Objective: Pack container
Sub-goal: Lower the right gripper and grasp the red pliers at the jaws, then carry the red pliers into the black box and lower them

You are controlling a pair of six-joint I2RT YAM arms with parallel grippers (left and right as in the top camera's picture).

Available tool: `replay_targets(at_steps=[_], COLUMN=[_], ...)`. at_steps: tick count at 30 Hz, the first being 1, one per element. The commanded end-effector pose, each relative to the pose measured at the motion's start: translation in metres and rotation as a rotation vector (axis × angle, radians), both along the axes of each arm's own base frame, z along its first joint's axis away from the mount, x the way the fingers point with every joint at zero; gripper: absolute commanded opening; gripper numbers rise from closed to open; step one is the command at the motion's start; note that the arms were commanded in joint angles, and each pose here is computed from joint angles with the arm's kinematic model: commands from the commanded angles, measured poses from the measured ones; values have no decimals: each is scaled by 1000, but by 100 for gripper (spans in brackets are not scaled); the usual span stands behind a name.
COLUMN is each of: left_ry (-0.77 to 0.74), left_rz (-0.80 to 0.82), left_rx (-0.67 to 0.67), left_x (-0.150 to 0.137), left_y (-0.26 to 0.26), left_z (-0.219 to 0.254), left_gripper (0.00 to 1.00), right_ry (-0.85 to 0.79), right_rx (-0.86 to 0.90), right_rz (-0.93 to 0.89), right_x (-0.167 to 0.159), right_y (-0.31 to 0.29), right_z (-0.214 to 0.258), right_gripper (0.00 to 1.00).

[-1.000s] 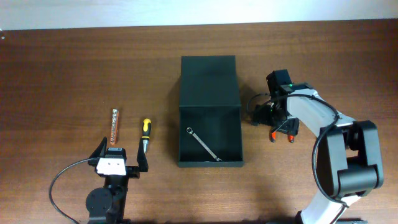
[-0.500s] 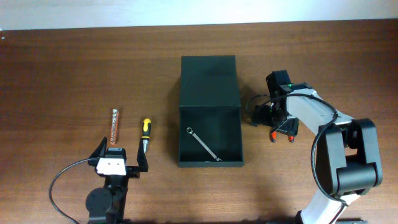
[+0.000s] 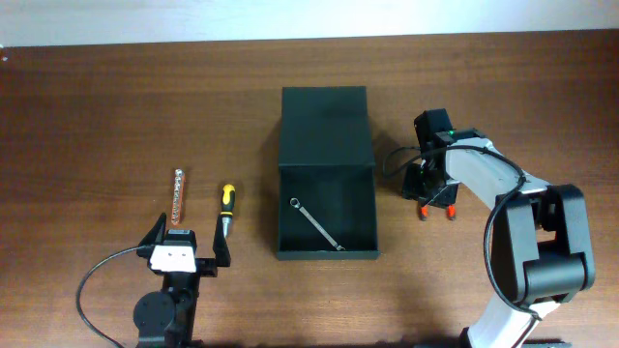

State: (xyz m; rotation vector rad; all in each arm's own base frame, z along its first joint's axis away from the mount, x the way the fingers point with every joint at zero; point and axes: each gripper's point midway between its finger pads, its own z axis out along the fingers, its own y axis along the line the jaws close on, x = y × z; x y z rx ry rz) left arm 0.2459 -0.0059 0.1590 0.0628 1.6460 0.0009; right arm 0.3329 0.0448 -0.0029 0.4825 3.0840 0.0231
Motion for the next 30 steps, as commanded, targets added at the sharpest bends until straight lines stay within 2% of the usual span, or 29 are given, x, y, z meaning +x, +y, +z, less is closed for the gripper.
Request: replay_targets(at_steps=[1,4,11,15,20,24,30], left_ry=[-1,-1,-1,-1,-1,-1,-1], left_rz=[8,8,8,8,8,8,8], left_rx=[16,16,16,16,16,16,16], left_x=[0,0,0,0,0,0,0], left_y=[2,2,2,2,2,2,2], left_z=[-2,-2,-2,-2,-2,-2,-2], left_gripper=[99,99,99,99,99,99,99], right_ry=[34,35,38,36,34,24,-31], right_rx=[6,5,5,4,-1,-24,-65], right_rz=[-1,-1,-1,-1,7,52,70], right_x=[-6,-6,-7,-6,-2,9,41], right_y=[1,1,1,1,0,-2,-5], right_z=[-10,-10,-10,-10,-3,16,83], right_gripper=[36,29,21,11,5,4,4])
